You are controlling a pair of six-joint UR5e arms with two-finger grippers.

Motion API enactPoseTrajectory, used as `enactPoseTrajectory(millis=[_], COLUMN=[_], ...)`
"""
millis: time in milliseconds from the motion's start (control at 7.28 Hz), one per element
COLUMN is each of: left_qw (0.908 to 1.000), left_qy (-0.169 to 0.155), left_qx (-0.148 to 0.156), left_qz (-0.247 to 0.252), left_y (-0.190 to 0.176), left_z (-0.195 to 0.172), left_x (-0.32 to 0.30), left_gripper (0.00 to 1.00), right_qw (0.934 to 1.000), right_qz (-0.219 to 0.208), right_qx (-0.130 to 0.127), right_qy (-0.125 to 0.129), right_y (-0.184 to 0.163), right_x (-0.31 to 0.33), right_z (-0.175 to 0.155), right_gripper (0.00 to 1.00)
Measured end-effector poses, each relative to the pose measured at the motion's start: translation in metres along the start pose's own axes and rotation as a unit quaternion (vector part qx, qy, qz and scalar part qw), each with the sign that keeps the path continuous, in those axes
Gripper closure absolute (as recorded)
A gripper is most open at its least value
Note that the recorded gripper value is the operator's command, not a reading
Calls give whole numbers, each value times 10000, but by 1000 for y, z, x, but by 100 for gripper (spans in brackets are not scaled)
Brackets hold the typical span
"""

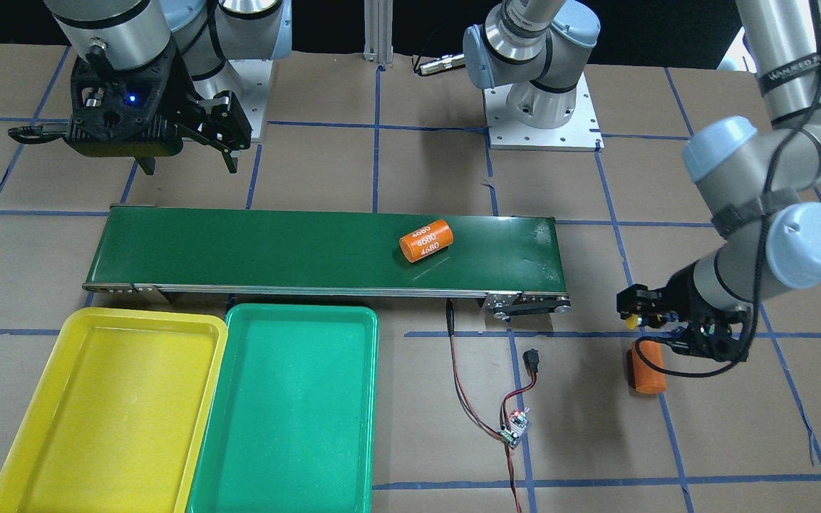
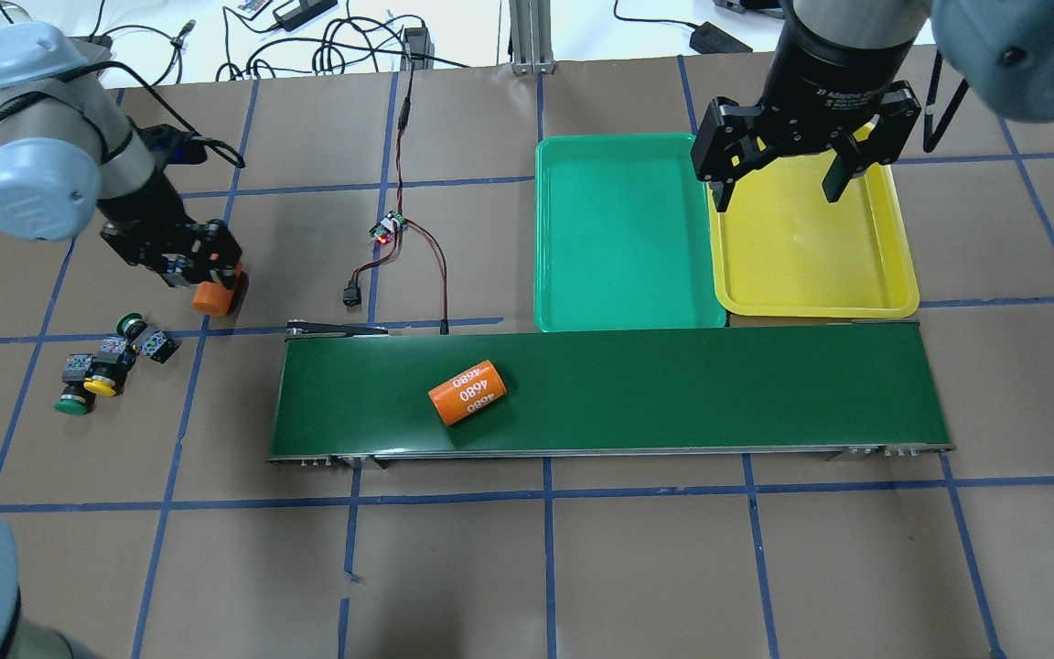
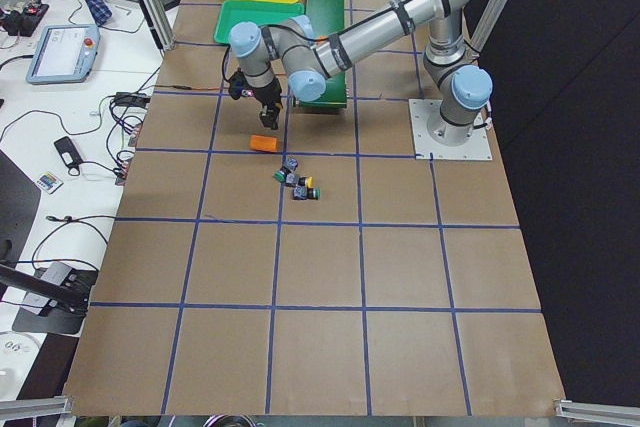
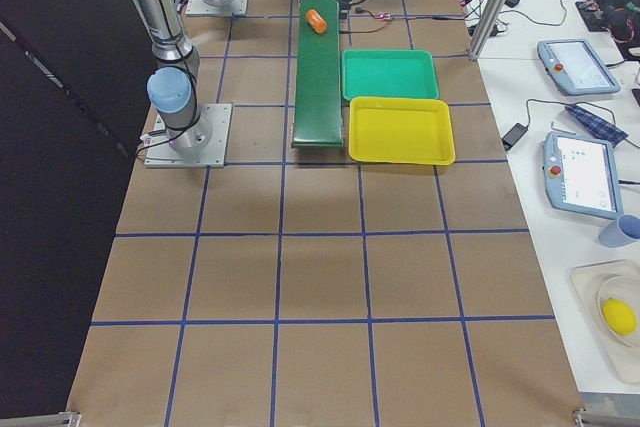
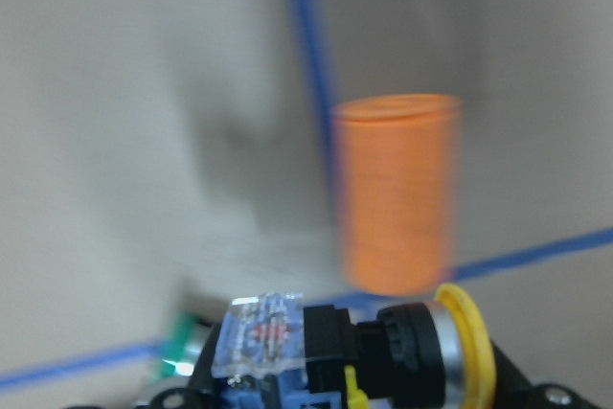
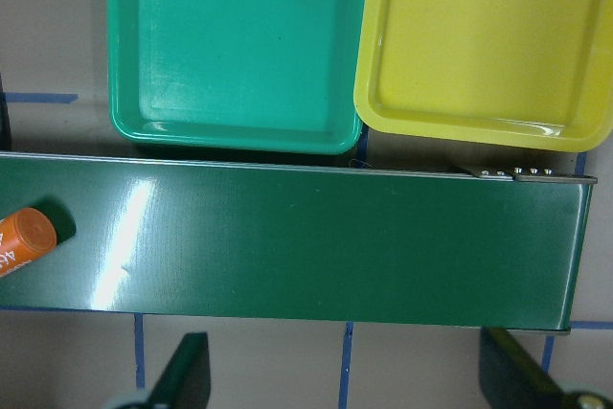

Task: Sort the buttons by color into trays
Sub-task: 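Place the yellow-capped button on the belt and withdraw the left gripper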

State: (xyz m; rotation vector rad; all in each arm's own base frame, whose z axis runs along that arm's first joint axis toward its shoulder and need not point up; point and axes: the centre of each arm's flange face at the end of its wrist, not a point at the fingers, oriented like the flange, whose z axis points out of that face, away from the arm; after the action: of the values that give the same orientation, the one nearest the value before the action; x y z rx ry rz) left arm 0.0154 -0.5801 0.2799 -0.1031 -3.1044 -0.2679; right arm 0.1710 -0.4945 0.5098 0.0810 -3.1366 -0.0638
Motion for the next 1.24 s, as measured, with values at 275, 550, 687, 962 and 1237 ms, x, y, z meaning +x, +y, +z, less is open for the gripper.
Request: enactPoseTrajectory(millis=[275, 550, 687, 962, 1237], left_qw=[9981, 9964, 9963, 9974, 9980], left_qy=[46, -54, -84, -72, -27], left_qx=[-160, -283, -314, 6, 255], left_qz=[-589, -799, -796, -718, -570], left_y=[46, 77, 81, 73, 58], left_z=[15, 32, 43, 43, 15], left_x=[93, 160, 173, 175, 130], left_gripper=[88, 17, 0, 0, 0], right_qw=[10000, 10000, 10000, 10000, 10000], right_qz=[3, 5, 7, 8, 8], right_qx=[0, 0, 0, 0, 1], right_qy=[0, 0, 1, 3, 7], right_y=[0, 0, 0, 0, 0], right_x=[0, 0, 1, 1, 1], right_z=[0, 0, 0, 0, 0], right_gripper=[0, 0, 0, 0, 0])
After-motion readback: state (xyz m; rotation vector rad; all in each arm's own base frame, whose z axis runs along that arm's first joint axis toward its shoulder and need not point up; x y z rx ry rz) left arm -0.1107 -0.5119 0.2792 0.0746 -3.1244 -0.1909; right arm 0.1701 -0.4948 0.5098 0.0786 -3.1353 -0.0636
